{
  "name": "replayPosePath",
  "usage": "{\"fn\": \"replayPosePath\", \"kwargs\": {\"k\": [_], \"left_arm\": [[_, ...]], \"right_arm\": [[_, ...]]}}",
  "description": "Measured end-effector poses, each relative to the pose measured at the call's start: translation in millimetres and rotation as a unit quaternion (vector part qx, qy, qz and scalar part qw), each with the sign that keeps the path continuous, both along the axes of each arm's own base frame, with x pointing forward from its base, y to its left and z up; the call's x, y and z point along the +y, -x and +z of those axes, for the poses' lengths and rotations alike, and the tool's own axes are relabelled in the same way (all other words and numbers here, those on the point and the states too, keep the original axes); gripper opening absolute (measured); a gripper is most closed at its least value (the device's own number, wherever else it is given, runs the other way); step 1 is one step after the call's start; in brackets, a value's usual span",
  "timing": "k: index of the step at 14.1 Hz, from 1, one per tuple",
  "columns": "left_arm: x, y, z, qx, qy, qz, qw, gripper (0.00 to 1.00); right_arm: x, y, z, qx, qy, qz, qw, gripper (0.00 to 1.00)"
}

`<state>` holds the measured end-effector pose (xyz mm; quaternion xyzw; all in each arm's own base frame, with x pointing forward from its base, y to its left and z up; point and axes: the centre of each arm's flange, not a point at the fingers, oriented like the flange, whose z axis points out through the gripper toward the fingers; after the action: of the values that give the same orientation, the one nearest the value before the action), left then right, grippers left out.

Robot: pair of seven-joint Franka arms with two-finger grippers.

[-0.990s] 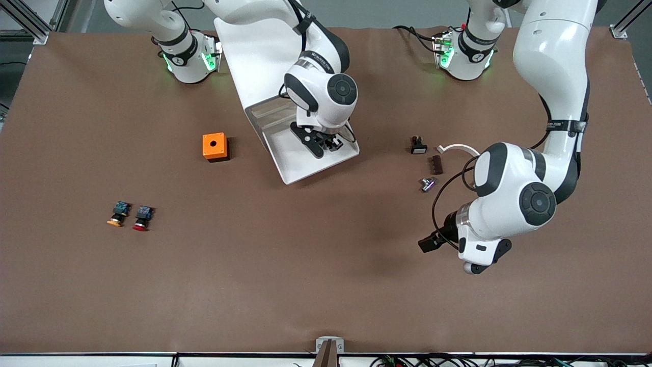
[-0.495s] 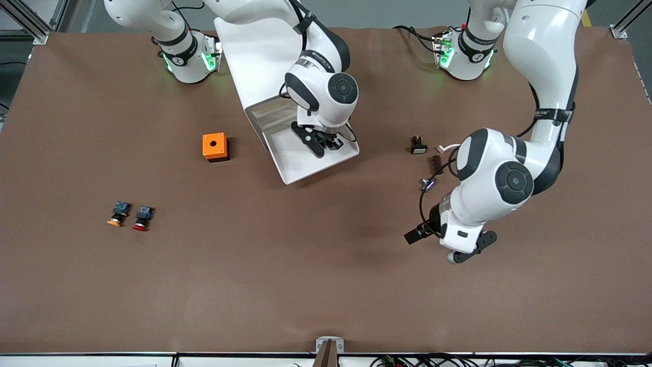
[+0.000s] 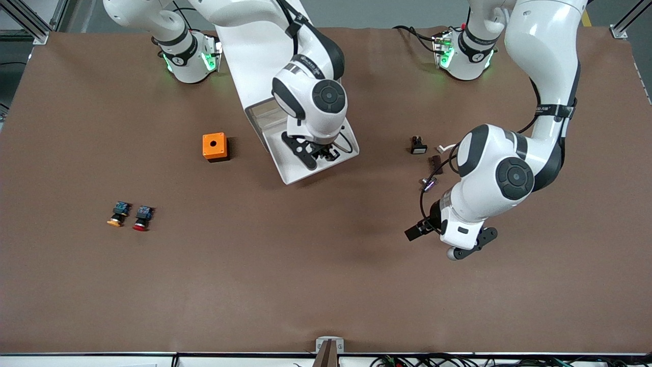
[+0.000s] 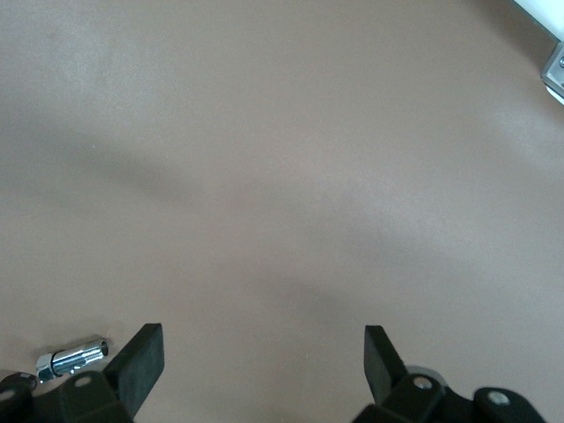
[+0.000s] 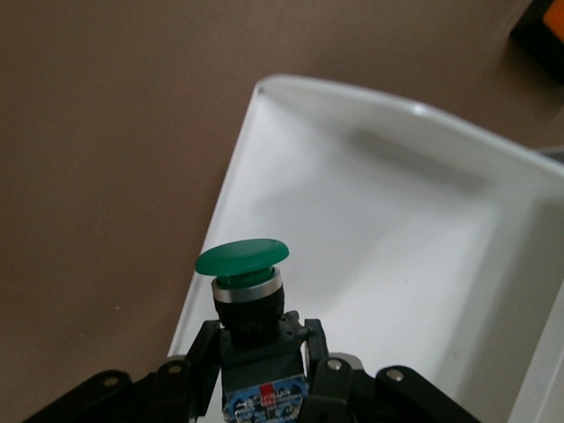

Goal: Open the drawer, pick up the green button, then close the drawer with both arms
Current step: 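Lift the green button out with the right gripper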

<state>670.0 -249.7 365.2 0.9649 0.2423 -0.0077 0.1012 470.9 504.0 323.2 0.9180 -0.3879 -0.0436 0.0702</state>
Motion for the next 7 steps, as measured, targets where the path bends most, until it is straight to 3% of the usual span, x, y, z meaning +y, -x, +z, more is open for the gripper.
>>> {"fn": "replayPosePath", "kwargs": {"k": [5, 7], "left_arm": [[0, 6, -9, 0.013, -0.004, -0.002, 1.0, 1.0], [0, 9, -14, 0.029, -0.009, -0.005, 1.0, 1.0]], "right_arm": [[-72, -72, 21, 0.0, -0.026, 0.085, 0.996, 0.43], [-110, -99, 22, -0.001, -0.02, 0.127, 0.992, 0.43]]}}
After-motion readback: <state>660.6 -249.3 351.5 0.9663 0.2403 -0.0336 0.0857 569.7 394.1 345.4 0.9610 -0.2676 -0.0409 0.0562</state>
